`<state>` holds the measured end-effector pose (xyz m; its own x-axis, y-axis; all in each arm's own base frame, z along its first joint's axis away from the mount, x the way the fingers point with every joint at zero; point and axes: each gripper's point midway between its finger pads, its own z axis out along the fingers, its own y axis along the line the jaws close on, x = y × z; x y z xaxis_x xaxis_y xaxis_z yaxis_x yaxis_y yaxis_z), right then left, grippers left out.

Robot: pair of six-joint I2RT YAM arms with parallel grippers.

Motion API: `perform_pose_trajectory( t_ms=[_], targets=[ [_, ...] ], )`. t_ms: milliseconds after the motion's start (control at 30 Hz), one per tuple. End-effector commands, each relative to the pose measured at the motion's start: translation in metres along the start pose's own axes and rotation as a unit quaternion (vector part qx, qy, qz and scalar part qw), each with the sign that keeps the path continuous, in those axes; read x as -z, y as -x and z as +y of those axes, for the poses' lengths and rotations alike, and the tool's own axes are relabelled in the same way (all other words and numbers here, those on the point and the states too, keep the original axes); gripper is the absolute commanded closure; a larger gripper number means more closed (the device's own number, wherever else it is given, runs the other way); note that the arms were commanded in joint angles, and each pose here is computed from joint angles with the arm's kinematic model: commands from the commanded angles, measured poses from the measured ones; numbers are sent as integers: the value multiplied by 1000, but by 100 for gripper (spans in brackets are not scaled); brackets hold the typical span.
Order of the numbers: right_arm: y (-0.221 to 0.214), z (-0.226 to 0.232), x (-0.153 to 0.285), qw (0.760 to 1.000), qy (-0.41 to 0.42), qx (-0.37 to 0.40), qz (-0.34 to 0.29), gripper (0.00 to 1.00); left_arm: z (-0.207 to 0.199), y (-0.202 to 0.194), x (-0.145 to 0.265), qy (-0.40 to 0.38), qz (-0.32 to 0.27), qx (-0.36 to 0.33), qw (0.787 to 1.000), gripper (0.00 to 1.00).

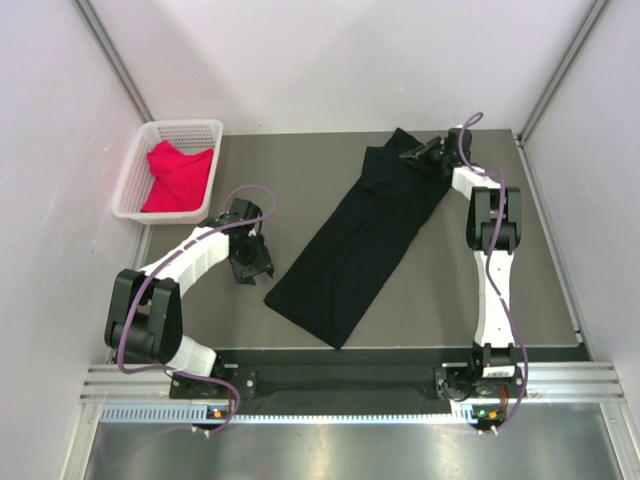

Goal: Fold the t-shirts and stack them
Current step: Fold the tshirt

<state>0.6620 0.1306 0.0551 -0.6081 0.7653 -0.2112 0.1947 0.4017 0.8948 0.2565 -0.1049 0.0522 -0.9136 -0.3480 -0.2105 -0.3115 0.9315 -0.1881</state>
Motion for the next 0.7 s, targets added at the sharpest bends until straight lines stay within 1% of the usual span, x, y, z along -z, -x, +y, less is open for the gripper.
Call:
perform_pose_trajectory(
  t_ms=[0, 33, 100, 200, 267, 300, 367, 400, 433, 467, 500, 533, 567, 600, 667],
  targets=[
    [6, 66, 41, 997, 48, 59, 10, 90, -7, 9, 3, -19, -14, -1, 1000, 46],
    [20, 59, 52, 997, 43, 57, 1, 90, -6, 8, 2, -17, -13, 0, 1000, 46],
    [25, 58, 61, 997, 42, 60, 2, 90, -8, 9, 3, -20, -14, 0, 1000, 46],
    [28, 60, 68, 995, 36, 88, 5, 90, -11, 11, 3, -25, -14, 0, 1000, 46],
    [31, 69, 66, 993, 38, 110, 8, 86, -12, 13, 3, -27, -15, 0, 1000, 46],
    [21, 74, 62, 992, 45, 119, 22, 78, -14, 14, 2, -31, -18, -1, 999, 46],
    [15, 79, 57, 989, 39, 142, 31, 71, -21, 21, 3, -45, -28, -7, 999, 46],
    [17, 75, 56, 988, 30, 149, 25, 65, -28, 29, 5, -59, -43, -12, 997, 46],
    [1, 83, 49, 985, 32, 166, 34, 61, -38, 36, 11, -81, -54, -16, 995, 45],
    [-3, 81, 49, 985, 25, 168, 36, 58, -45, 43, 15, -96, -65, -19, 993, 43],
    [-5, 82, 48, 984, 19, 175, 33, 54, -57, 56, 19, -119, -90, -26, 988, 42],
    [-7, 83, 50, 983, 15, 179, 34, 53, -65, 63, 22, -136, -100, -31, 985, 39],
    [-11, 79, 52, 983, 2, 177, 39, 52, -79, 69, 28, -166, -106, -38, 980, 38],
    [-15, 76, 53, 983, -14, 179, 39, 52, -93, 81, 34, -194, -126, -45, 972, 38],
    [-19, 81, 64, 978, -28, 200, 44, 52, -107, 92, 33, -214, -130, -46, 967, 37]
  ],
)
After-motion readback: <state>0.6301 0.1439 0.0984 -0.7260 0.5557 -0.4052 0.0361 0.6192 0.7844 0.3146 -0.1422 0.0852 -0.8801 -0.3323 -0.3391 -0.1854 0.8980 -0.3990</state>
